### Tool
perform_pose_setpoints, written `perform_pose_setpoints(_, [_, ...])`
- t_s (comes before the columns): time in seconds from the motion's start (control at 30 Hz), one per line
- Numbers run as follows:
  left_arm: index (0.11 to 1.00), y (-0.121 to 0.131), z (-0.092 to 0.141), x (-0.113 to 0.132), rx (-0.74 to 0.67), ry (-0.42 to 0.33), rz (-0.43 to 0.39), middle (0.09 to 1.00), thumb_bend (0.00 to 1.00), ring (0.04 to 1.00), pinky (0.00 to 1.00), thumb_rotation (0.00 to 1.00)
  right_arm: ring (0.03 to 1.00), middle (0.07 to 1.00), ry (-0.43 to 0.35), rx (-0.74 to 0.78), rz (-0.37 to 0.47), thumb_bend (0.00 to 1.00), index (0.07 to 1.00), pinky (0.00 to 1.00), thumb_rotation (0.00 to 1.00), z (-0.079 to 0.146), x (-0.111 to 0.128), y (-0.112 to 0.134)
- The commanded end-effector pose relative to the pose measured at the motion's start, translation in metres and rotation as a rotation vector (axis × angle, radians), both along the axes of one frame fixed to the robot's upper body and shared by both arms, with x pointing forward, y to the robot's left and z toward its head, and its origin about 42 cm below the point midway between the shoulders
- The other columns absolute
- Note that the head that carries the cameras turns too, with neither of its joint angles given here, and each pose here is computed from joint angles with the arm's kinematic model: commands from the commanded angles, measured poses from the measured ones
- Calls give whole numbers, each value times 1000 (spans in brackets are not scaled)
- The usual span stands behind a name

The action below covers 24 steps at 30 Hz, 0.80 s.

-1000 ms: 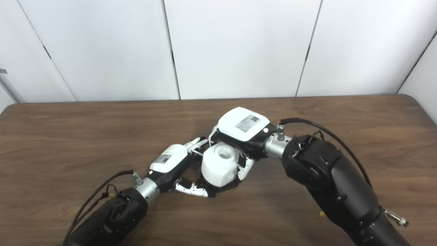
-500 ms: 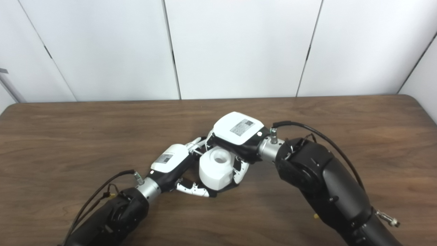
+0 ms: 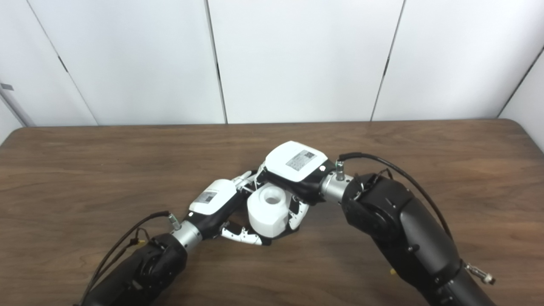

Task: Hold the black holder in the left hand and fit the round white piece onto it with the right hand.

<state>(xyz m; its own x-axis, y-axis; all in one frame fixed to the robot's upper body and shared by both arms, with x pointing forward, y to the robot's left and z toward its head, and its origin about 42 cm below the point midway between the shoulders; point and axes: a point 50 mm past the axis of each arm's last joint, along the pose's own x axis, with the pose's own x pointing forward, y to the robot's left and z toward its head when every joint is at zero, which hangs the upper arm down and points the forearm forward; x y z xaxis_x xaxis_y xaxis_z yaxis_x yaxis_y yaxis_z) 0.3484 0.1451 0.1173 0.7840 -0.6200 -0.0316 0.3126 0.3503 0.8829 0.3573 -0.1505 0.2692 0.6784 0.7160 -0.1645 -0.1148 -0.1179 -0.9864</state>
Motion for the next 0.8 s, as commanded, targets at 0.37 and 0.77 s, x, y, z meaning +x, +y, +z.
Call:
perform_pose_setpoints(0.37, [487,-6,-42,-32,163,177,-77,958,524,991,943,67,815,739,-52,-11,-6,526,481,859,143,3,7,0])
perform_pose_setpoints(0.77, [486,-4,-42,-34,156,173,-77,960,524,986,937,68,807,722,-86,16,-31,526,481,863,140,-1,12,-4])
